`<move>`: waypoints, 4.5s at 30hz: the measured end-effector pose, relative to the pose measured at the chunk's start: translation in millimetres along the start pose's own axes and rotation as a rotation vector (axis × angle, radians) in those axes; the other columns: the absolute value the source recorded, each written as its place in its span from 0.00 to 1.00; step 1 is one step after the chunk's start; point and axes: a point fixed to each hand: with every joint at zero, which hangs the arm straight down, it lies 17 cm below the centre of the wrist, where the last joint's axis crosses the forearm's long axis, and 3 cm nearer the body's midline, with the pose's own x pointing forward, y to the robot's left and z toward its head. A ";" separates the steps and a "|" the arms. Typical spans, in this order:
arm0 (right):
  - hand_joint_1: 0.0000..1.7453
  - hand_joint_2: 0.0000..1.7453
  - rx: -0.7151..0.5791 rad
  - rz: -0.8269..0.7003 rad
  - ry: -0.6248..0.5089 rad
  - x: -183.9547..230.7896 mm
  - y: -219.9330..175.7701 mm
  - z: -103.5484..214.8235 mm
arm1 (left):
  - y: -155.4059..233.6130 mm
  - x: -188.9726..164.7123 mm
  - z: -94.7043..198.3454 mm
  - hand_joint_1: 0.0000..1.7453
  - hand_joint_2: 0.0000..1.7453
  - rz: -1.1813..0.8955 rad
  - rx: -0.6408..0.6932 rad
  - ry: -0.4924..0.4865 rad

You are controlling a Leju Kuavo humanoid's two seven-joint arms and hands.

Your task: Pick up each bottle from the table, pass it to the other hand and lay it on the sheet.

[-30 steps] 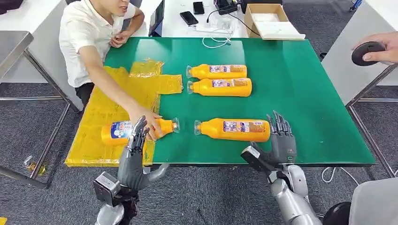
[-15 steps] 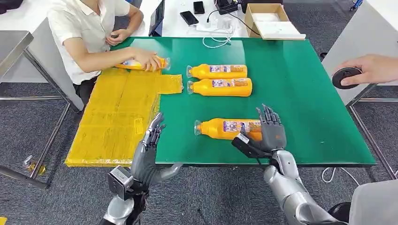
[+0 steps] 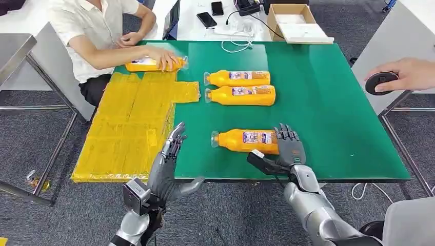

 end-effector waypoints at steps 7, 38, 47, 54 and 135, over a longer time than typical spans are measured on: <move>0.00 1.00 0.008 0.011 -0.003 1.2 1.4 -0.3 | -0.1 -0.2 -0.2 0.00 1.00 0.000 0.000 0.001; 0.90 1.00 0.139 0.096 0.114 -39.3 6.1 -1.2 | -6.7 14.0 -4.8 0.00 1.00 0.057 -0.033 -0.040; 0.99 1.00 0.206 0.145 0.217 -73.0 5.6 3.9 | -8.9 13.6 -6.4 0.00 1.00 0.084 -0.052 -0.034; 0.99 1.00 0.230 0.150 0.241 -84.1 6.7 7.1 | -9.5 12.8 -6.8 0.00 1.00 0.092 -0.057 -0.029; 0.95 1.00 0.057 -0.675 -0.738 297.8 48.4 134.0 | 30.0 -21.8 15.6 0.00 1.00 0.350 0.219 0.174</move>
